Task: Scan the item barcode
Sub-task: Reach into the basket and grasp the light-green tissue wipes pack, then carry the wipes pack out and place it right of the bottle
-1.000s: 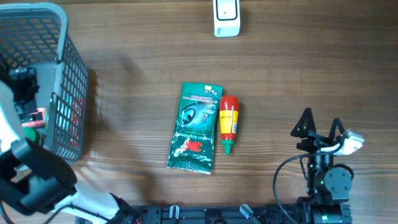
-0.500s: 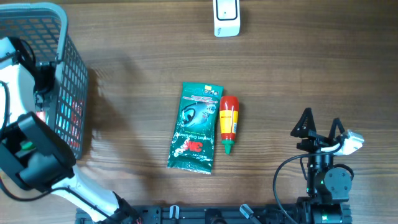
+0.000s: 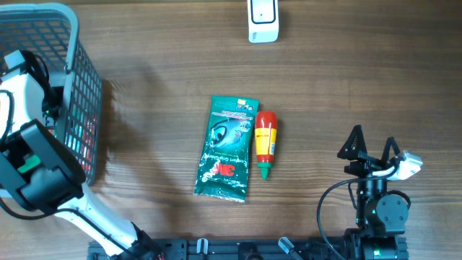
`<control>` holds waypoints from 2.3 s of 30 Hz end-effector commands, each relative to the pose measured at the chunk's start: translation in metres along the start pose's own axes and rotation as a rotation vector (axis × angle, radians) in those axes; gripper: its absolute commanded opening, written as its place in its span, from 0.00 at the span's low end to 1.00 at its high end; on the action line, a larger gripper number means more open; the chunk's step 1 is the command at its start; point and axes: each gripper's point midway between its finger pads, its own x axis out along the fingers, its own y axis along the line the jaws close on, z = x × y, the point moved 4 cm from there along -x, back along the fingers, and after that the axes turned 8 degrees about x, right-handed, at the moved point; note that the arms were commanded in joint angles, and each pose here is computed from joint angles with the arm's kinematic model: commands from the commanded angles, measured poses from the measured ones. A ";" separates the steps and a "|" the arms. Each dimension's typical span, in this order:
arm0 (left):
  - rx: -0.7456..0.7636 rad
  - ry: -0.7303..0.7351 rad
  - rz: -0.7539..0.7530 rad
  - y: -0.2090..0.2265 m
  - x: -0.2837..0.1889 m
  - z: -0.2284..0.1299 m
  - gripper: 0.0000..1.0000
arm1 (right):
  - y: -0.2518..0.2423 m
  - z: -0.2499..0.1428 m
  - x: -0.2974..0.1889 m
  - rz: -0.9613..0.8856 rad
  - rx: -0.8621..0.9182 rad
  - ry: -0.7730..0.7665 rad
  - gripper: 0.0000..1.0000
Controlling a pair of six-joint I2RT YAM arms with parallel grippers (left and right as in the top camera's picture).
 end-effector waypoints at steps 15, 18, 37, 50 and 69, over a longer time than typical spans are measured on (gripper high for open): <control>0.022 0.097 0.160 0.033 -0.002 0.002 0.04 | 0.000 0.002 0.000 -0.005 0.002 -0.012 1.00; 0.043 0.044 0.034 0.019 -0.062 0.026 0.04 | 0.000 0.002 0.000 -0.005 0.001 -0.012 1.00; 0.246 -0.259 -0.903 0.049 -0.393 -0.070 0.04 | 0.000 0.002 0.000 -0.005 0.001 -0.012 1.00; 0.811 0.016 -0.884 0.009 -0.378 -0.280 0.04 | 0.000 0.002 0.000 -0.005 0.002 -0.012 1.00; 0.761 0.390 -0.488 0.001 -0.209 -0.578 0.04 | 0.000 0.002 0.000 -0.005 0.001 -0.012 1.00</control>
